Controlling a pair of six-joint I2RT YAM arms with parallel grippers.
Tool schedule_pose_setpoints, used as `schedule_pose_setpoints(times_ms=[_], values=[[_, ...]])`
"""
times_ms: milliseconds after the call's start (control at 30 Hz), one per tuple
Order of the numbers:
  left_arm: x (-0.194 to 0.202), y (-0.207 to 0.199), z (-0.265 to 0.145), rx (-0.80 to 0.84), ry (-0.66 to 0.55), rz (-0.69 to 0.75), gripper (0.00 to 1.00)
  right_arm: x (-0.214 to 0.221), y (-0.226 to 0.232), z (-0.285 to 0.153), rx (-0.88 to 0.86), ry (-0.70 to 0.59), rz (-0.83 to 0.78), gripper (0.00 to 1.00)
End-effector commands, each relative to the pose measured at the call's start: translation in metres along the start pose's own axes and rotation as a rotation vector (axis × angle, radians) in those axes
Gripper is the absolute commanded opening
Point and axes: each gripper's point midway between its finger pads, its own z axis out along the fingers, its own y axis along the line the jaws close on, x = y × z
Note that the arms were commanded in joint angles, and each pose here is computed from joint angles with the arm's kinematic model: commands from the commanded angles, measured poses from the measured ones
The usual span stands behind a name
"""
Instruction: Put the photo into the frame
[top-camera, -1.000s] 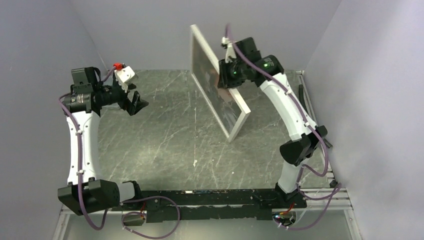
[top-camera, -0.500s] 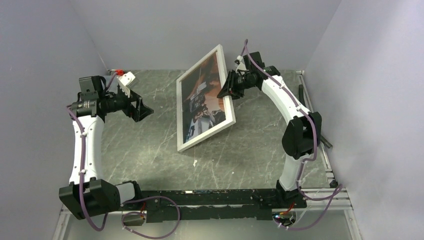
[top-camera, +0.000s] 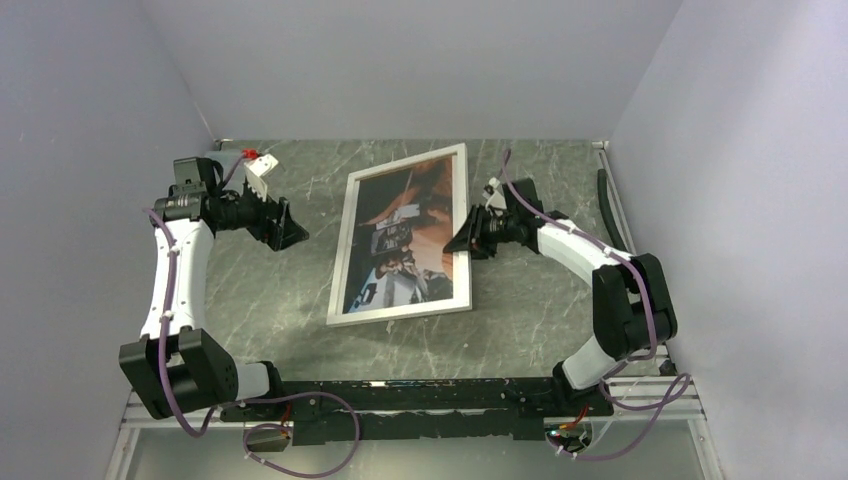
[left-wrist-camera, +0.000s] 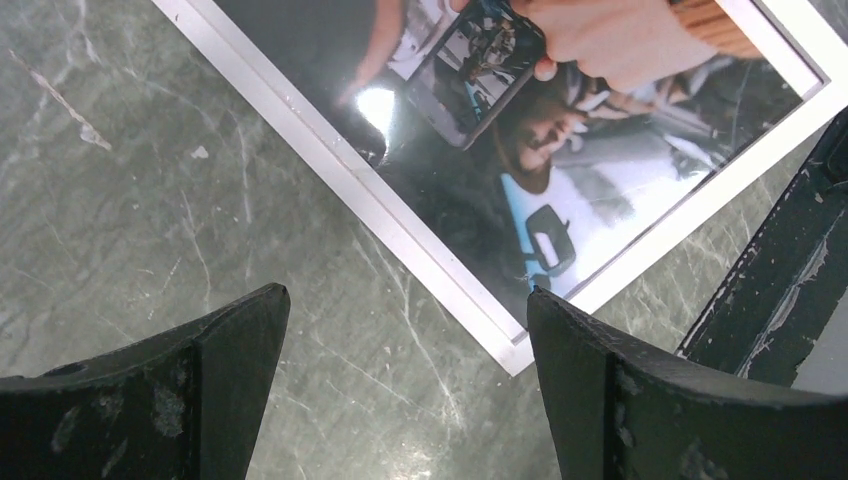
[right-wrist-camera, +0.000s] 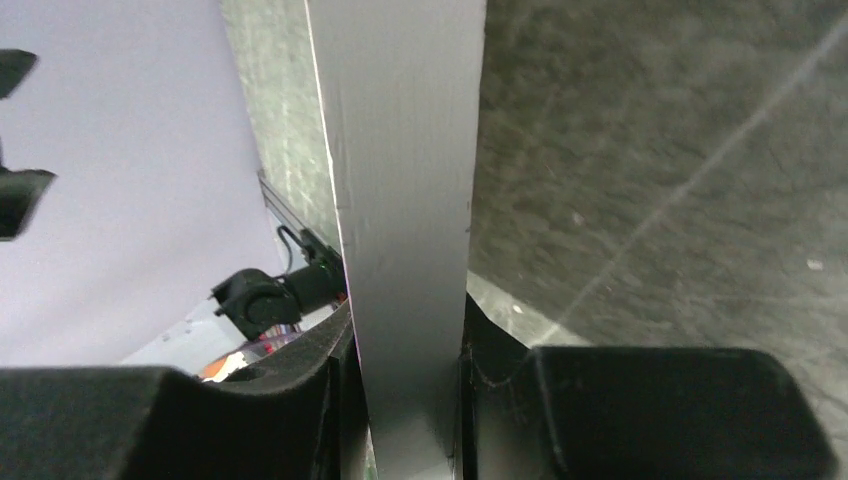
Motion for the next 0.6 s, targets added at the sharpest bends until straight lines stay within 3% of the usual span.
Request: schedule_pose_setpoints(times_ms=[0,367,567], values=[[0.009,-0.002,0.0,-0.005,0.015,-0.038,0.94,-0.004,-0.016,0.0,0.018,-0.124,-0.18,0.15],[0.016,-0.007,0.001,-0.02,0.014,-0.062,0.94,0.003,-0.081,0.024,0.155,-0.144,-0.156,0.31],[0.026,-0.002,0.007,-0.025,0.027,-0.108,0.94,0.007,-0.108,0.028,0.239,-0.15,-0.138,0.54]])
